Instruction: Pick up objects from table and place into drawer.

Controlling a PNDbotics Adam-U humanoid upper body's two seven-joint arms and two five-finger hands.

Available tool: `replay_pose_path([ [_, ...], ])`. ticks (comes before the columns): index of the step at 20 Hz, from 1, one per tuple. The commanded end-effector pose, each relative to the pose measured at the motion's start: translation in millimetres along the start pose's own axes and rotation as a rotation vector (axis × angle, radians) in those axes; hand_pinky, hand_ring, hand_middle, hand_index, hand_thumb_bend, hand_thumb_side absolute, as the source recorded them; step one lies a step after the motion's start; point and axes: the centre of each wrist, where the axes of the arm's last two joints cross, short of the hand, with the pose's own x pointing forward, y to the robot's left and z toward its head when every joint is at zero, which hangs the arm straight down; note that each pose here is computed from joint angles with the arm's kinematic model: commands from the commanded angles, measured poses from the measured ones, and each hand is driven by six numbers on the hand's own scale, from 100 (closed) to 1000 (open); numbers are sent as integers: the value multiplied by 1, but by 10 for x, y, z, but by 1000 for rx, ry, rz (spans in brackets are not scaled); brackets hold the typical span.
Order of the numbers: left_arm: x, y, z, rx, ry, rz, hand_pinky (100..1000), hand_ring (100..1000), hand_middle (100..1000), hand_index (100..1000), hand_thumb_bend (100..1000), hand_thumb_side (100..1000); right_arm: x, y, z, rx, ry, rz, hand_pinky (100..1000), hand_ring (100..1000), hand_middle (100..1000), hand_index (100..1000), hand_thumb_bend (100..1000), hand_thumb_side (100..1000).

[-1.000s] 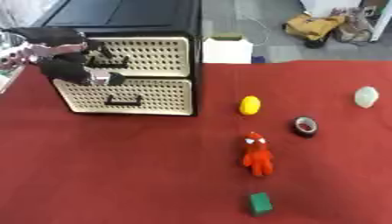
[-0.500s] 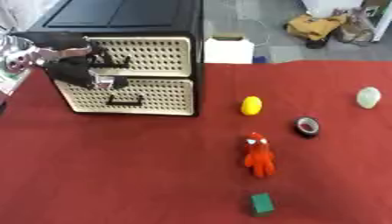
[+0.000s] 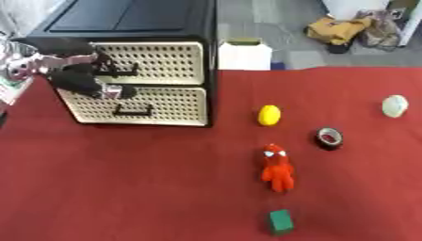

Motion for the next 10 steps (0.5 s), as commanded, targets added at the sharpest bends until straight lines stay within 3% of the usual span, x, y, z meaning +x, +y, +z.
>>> replay_pose_path([
  [1,-40,41,34,7,16,-21,100,100,100,747,538,1000,36,-33,-51,-6,-23,12,679,707,490,754,358,706],
  [10,-49,2,99,16,16,-34,100,100,100,719,528,1000,35,-38,-46,-9,-19,11,680,708,490,755,355,705],
])
